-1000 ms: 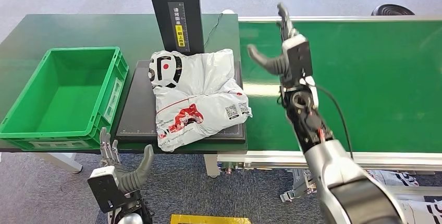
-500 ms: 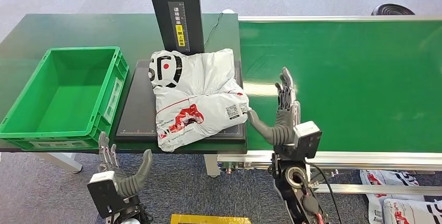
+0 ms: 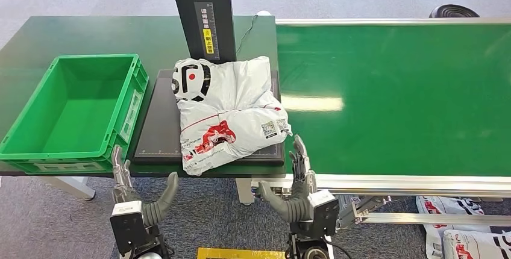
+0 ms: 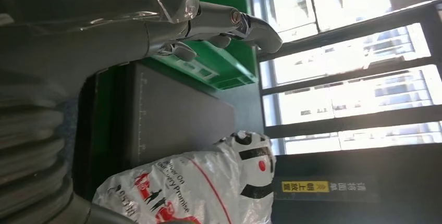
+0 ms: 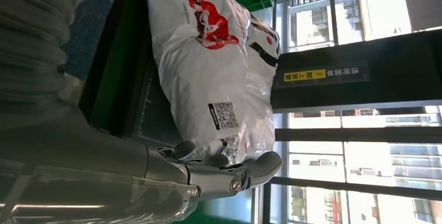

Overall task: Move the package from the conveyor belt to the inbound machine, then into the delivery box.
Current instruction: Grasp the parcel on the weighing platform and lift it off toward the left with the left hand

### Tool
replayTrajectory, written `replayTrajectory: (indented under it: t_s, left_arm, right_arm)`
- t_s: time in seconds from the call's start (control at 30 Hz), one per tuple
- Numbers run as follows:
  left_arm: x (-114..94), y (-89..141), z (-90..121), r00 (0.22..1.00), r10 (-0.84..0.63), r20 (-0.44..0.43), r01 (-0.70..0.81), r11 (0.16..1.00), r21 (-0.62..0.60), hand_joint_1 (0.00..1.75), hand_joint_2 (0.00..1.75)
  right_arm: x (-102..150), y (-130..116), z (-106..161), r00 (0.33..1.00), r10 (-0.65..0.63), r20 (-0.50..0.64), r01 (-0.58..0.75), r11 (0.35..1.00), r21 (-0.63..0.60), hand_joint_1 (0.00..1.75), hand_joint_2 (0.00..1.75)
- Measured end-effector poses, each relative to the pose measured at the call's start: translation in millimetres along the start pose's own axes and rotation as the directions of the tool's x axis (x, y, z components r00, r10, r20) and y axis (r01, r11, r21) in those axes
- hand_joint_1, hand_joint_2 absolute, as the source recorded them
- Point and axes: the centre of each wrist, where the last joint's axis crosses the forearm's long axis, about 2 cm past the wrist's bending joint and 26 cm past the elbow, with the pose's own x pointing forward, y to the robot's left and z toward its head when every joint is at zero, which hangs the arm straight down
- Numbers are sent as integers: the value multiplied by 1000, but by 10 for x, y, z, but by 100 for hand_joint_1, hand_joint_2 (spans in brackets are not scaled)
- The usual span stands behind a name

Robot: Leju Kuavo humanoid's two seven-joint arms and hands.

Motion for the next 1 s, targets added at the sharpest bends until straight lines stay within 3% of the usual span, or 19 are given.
replayTrajectory:
  t_s: [0.23, 0.4, 0.57, 0.7, 0.83, 1.0]
  left_arm:
    - [-13, 125, -303, 994, -53, 92, 69, 981, -182, 0, 175]
    - [-78, 225, -760, 978, -117, 172, 170, 926, -337, 0, 175]
    - [-272, 368, -1394, 903, -283, 323, 420, 743, -521, 0, 175]
    - [-355, 459, -1939, 807, -379, 452, 587, 598, -545, 0, 175]
    - [-259, 437, -2572, 710, -439, 550, 704, 441, -557, 0, 175]
    - [17, 291, -3167, 660, -504, 557, 738, 298, -605, 0, 175]
  right_arm:
    - [29, 83, 80, 1000, -15, -8, 15, 1000, 17, 0, 175]
    - [32, 97, 67, 998, -55, -13, 55, 998, 25, 0, 175]
    - [36, 102, 25, 996, -89, -9, 90, 995, 39, 0, 175]
    - [38, 103, 1, 993, -115, -9, 115, 992, 47, 0, 175]
    - [39, 106, -8, 990, -138, -11, 138, 989, 49, 0, 175]
    - [50, 128, -24, 990, -141, -6, 141, 988, 59, 0, 175]
